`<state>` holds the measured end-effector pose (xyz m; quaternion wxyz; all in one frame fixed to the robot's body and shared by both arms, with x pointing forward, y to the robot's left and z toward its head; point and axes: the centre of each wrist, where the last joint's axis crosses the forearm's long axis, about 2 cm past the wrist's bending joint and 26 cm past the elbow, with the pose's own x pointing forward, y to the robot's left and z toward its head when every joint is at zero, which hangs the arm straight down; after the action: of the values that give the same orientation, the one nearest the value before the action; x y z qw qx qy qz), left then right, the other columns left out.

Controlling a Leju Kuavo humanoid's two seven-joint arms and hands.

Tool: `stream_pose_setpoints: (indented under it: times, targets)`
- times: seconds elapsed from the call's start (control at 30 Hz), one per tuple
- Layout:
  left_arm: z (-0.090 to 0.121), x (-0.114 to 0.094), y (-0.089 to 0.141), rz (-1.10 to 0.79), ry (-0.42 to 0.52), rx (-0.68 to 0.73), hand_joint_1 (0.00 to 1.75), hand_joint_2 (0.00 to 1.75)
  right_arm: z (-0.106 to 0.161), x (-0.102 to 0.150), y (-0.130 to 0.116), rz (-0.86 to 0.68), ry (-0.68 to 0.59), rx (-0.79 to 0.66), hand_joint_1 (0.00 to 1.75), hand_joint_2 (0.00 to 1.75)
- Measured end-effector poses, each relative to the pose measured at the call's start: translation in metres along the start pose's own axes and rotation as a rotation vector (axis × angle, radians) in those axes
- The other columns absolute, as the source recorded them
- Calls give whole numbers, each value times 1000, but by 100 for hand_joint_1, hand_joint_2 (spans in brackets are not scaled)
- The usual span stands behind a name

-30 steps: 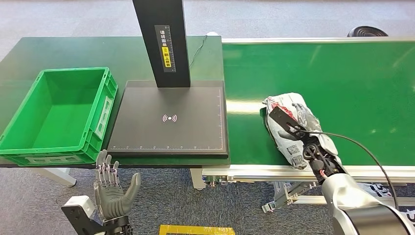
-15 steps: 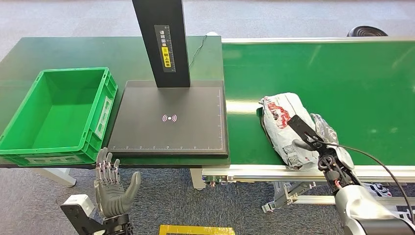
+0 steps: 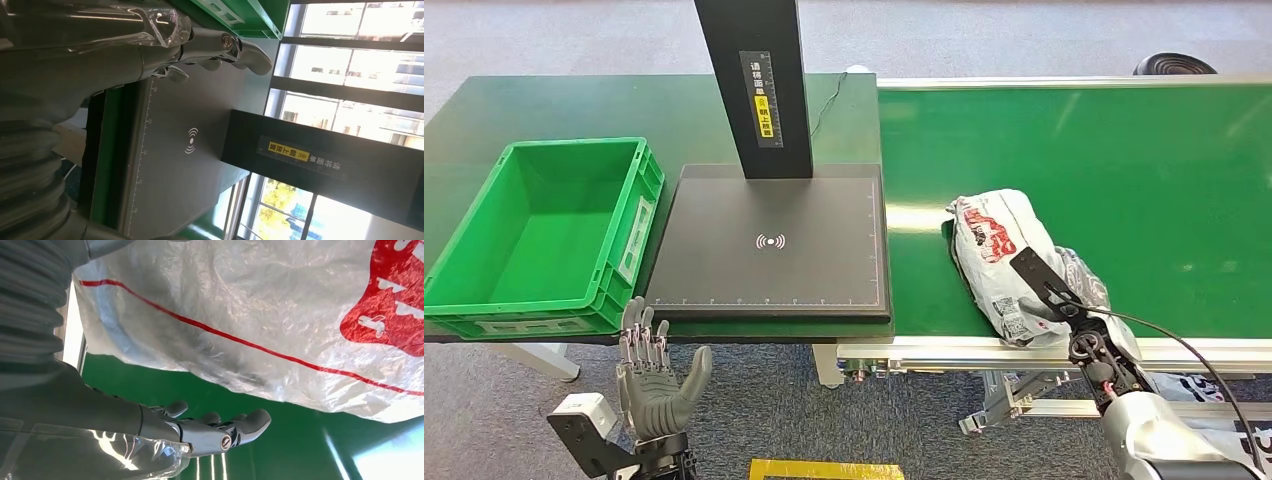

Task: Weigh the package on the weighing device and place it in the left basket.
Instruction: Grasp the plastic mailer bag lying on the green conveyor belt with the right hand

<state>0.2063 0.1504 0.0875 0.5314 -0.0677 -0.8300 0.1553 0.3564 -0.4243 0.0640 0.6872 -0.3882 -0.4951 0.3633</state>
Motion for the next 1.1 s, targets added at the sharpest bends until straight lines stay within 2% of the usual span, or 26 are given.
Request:
stream_pose_setpoints:
  times: [0.53, 0.87, 0.93, 1.0, 1.07, 1.1]
  targets:
    - [1, 0, 1, -8, 6, 28, 0, 175, 11, 56, 53, -101, -75, 131, 0, 175]
    - [3, -1, 0, 6, 17, 45, 0, 175, 16, 66, 65, -141, -106, 169, 0, 175]
    - [3, -1, 0, 9, 17, 45, 0, 175, 16, 66, 65, -140, -108, 176, 45, 175]
    - [3, -1, 0, 15, 19, 45, 0, 175, 16, 66, 65, -137, -109, 183, 128, 175]
    - [3, -1, 0, 20, 20, 45, 0, 175, 16, 65, 66, -135, -110, 187, 169, 175]
    - [3, -1, 0, 21, 20, 45, 0, 175, 16, 65, 66, -134, -109, 188, 173, 175]
